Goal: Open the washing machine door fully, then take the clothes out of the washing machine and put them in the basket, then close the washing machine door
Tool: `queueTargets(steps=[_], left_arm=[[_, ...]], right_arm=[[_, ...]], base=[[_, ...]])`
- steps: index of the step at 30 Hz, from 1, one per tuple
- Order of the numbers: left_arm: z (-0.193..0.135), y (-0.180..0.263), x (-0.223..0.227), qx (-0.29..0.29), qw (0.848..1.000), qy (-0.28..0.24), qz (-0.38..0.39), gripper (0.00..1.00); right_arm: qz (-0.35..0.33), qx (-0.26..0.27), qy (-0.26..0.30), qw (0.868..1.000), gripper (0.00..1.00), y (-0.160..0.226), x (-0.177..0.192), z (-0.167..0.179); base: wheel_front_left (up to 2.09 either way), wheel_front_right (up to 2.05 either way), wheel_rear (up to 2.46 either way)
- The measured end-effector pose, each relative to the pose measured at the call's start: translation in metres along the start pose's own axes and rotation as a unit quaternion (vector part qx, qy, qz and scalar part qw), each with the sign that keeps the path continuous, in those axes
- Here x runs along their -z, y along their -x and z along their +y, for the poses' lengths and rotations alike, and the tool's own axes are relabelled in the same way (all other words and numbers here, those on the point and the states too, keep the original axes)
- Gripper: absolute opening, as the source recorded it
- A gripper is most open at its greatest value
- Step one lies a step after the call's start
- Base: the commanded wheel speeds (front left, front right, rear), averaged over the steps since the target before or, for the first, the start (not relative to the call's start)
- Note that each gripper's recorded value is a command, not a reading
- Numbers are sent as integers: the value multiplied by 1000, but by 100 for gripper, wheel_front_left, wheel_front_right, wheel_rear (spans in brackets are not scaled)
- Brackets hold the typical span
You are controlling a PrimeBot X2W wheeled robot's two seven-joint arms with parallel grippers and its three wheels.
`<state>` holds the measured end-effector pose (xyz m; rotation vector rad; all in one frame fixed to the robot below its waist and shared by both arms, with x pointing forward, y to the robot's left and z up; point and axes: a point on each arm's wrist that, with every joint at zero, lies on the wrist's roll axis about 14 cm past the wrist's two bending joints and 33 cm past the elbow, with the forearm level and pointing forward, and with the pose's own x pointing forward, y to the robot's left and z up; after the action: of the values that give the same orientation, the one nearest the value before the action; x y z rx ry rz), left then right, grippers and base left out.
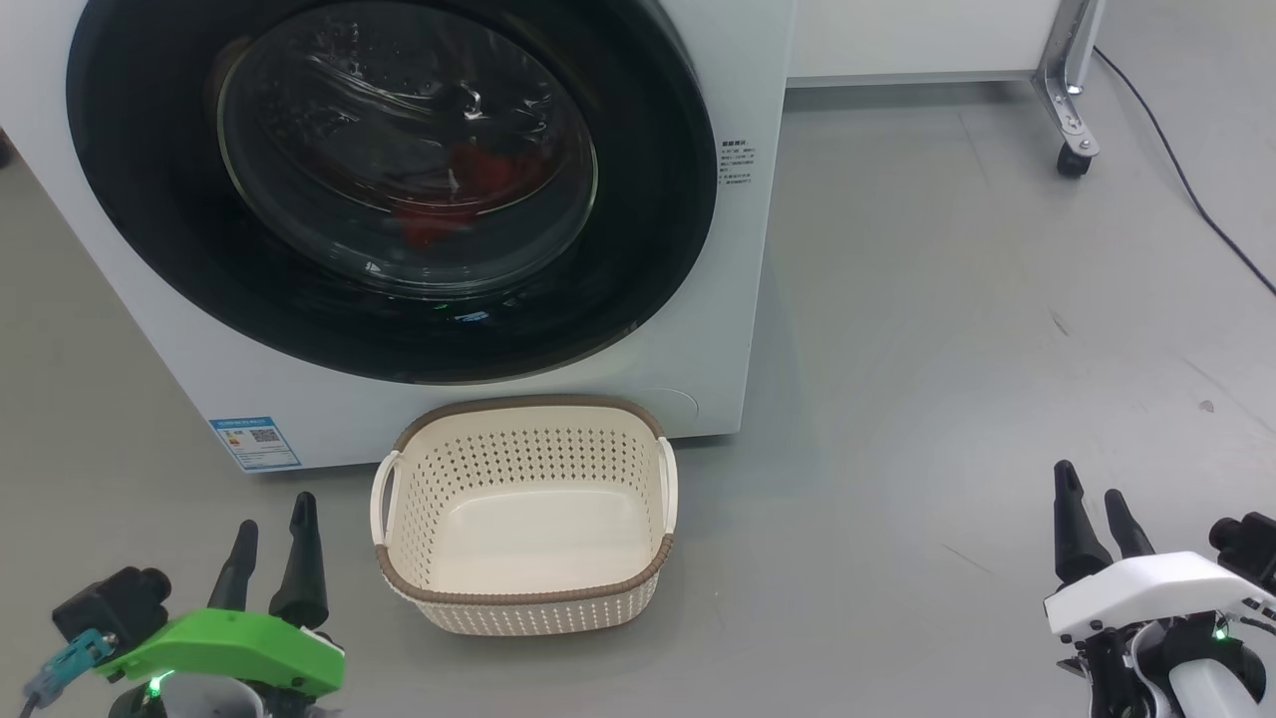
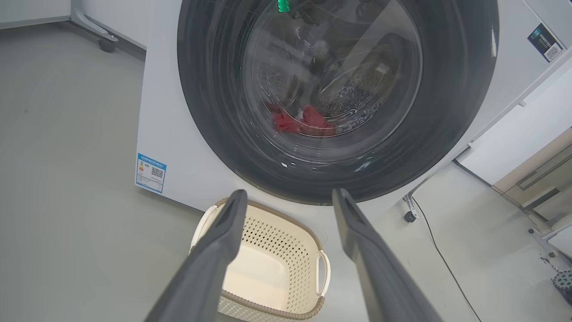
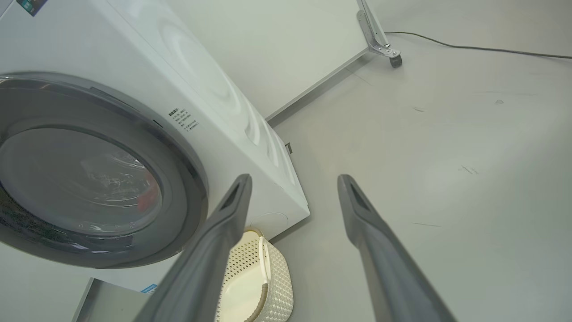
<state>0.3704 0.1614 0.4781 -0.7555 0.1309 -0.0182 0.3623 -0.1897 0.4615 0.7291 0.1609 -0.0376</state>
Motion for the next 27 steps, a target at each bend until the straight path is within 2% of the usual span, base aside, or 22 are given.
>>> queueTargets(steps=[13,27], left_arm=[[-11,2,6,13,996,-93,-5,100],[-17,5,11,25,982,-186,-16,100]], right_arm=[[-4,-14,97,995,100,1,5,9],[-6,-53,197,979,100,3,16,29]], base=[[0,0,0],[0,0,0]])
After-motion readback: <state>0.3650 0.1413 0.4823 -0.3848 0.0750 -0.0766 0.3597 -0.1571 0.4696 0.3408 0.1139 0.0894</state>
